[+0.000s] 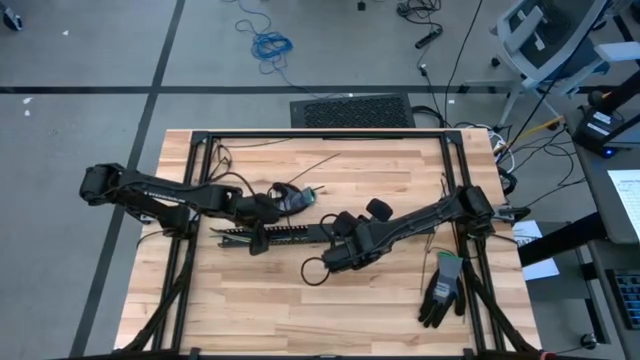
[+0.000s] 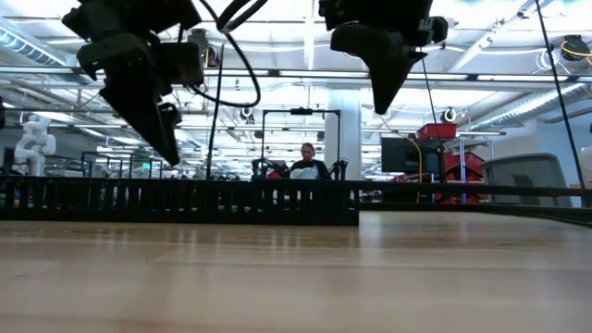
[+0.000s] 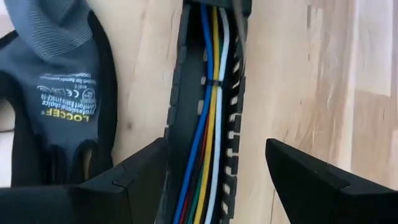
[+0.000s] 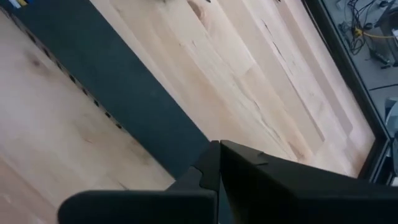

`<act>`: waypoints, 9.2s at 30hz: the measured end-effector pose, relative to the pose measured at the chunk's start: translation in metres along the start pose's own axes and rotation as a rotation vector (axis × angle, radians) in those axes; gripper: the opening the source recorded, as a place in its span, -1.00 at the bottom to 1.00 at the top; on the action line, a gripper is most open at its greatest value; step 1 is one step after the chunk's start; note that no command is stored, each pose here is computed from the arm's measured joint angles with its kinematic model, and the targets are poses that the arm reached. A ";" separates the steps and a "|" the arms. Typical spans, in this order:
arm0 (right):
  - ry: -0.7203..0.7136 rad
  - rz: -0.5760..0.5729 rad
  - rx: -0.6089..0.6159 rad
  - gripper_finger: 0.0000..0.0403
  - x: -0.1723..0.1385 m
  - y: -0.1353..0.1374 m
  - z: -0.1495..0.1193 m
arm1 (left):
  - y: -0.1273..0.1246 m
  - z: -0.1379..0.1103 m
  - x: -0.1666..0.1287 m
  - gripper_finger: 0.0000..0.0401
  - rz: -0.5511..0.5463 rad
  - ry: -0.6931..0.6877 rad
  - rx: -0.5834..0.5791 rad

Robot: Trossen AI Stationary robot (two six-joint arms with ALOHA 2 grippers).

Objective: Ziptie cables
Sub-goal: Close the black cable duct lid

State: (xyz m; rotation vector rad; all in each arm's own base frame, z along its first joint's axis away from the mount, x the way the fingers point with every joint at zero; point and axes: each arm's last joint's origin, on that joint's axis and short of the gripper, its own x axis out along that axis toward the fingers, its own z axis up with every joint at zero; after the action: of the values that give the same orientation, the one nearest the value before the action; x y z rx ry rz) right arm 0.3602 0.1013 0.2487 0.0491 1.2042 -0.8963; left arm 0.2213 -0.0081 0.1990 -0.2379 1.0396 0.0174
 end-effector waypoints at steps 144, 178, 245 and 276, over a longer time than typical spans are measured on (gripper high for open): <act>0.156 0.386 0.327 -0.42 0.054 -0.032 0.038 | -0.018 0.013 0.086 0.52 0.042 -0.041 0.126; 0.071 0.158 0.178 0.15 -0.007 -0.109 0.011 | -0.027 0.078 0.088 0.77 0.076 -0.218 -0.036; 0.200 0.539 0.606 -0.11 0.025 -0.027 0.000 | -0.037 0.066 0.131 0.24 0.082 -0.173 0.252; 0.143 0.445 0.614 -1.00 0.048 -0.003 -0.004 | -0.037 0.066 0.132 0.24 0.092 -0.185 0.112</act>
State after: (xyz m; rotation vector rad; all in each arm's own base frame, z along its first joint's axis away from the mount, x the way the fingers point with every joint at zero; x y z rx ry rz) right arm 0.3587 0.0736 0.2094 0.8546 0.9524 -0.8416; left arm 0.3490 -0.0438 0.1253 -0.0849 0.8634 0.0635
